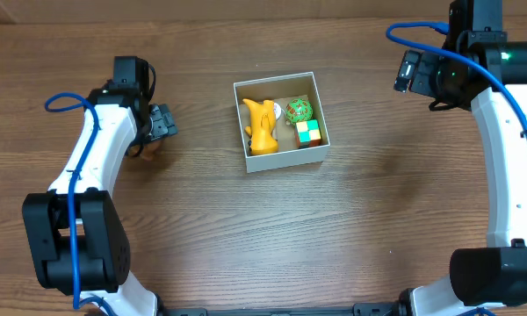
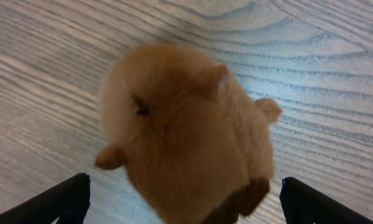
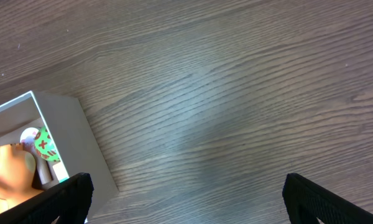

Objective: Pack container
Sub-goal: 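Move the left gripper back left and grasp the brown capybara plush, then carry the capybara plush into the white box and release it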

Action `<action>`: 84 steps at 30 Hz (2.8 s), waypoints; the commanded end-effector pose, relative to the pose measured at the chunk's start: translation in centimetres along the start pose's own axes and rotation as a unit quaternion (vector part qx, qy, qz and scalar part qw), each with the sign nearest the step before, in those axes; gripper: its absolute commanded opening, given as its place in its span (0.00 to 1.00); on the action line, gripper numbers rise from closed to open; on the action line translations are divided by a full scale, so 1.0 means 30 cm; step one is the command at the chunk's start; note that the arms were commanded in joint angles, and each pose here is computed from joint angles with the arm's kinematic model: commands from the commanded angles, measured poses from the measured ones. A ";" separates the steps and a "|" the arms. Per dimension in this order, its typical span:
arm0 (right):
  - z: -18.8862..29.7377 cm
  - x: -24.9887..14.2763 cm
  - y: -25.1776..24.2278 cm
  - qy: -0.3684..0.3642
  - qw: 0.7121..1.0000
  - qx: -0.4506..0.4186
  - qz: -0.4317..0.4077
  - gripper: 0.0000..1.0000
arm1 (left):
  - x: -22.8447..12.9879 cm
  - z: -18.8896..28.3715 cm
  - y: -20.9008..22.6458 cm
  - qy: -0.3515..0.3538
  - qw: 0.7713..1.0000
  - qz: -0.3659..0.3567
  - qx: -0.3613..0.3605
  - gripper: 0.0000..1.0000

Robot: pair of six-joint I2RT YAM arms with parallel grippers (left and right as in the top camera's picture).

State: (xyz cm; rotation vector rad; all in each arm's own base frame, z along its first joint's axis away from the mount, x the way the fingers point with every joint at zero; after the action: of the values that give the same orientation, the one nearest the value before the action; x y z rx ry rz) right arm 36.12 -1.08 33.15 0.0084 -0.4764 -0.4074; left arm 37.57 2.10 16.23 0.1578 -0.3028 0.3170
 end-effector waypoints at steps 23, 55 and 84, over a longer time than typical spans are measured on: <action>0.009 0.006 0.001 -0.006 1.000 0.003 -0.005 1.00 | 0.127 0.188 -0.036 -0.073 0.997 -0.009 -0.034 0.04; 0.010 0.006 0.001 -0.007 1.000 0.003 -0.005 1.00 | -0.216 0.469 -0.785 -0.128 0.934 -0.294 -0.158 0.04; 0.010 0.006 0.001 -0.007 1.000 0.003 -0.005 1.00 | -0.174 0.494 -0.767 -0.172 0.933 -0.297 -0.111 1.00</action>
State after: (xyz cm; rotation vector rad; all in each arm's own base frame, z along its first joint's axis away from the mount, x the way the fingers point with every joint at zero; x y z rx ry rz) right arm 36.11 -1.08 33.15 0.0086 -0.4756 -0.4069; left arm 35.83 -24.70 24.06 0.0030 -0.5334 -0.3753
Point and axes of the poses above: each gripper's point midway between its finger pads, its own z axis back along the fingers, its own y axis along the line the jaws close on, x = y × z, the point moved 9 cm from there along z, back along the fingers, and after that the axes turned 6 degrees about -z, right-handed, at the moved point
